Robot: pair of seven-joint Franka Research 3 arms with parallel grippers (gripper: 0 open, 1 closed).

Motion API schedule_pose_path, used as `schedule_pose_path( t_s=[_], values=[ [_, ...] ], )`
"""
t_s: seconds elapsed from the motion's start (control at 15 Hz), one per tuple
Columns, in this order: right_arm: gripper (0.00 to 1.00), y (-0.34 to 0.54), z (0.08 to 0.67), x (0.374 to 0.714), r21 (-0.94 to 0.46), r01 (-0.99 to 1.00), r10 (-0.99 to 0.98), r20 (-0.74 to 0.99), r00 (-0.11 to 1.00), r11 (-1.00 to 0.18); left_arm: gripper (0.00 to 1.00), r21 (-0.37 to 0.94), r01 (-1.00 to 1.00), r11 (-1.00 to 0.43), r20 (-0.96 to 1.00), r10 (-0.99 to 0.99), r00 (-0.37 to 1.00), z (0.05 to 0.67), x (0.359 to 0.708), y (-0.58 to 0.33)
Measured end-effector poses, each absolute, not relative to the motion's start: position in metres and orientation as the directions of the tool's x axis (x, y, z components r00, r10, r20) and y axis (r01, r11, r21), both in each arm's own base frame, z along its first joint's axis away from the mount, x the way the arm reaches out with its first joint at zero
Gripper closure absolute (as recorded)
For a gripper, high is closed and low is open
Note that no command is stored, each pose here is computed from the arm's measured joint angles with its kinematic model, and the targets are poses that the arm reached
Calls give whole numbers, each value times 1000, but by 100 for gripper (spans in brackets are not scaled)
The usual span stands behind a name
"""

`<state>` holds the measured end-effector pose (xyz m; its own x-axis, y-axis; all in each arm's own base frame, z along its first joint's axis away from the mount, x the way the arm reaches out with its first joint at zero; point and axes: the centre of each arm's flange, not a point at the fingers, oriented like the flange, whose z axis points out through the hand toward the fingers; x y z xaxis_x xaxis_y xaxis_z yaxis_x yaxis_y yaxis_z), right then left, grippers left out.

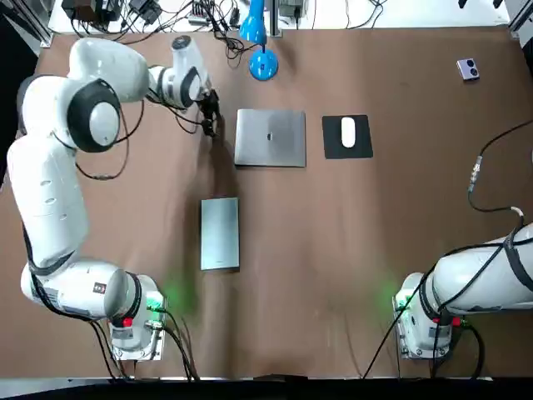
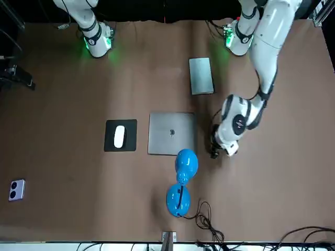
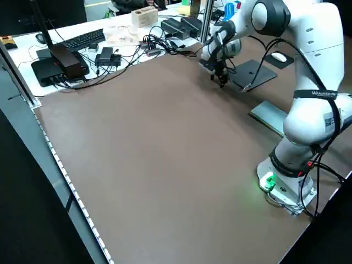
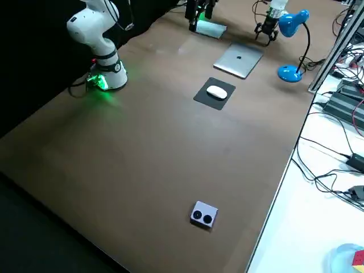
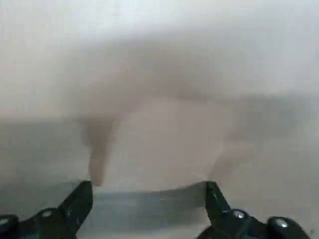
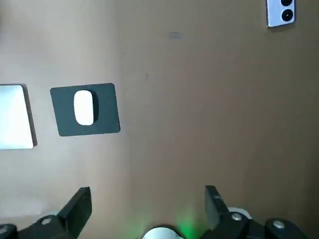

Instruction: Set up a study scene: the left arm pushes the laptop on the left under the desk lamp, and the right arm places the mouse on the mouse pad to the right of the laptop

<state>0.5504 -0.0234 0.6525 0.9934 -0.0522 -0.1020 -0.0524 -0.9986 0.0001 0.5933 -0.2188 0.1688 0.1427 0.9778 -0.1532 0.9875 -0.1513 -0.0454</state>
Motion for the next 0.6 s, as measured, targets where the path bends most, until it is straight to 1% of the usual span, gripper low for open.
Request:
schedule_pose_path(
  t_s=[0.4, 0.47, 0.6],
  values=[
    [0, -25, 646, 551, 0, -55, -55, -114, 992, -998, 0, -19, 977, -215, -111, 971, 211, 195, 619, -141],
    [0, -25, 645, 551, 0, -54, -54, -116, 992, -999, 0, -7, 972, -234, -108, 967, 232, 204, 623, -128],
    [0, -25, 644, 551, 0, -55, -54, -115, 992, -999, 0, -2, 949, -317, -99, 944, 315, 229, 632, -96]
  ],
)
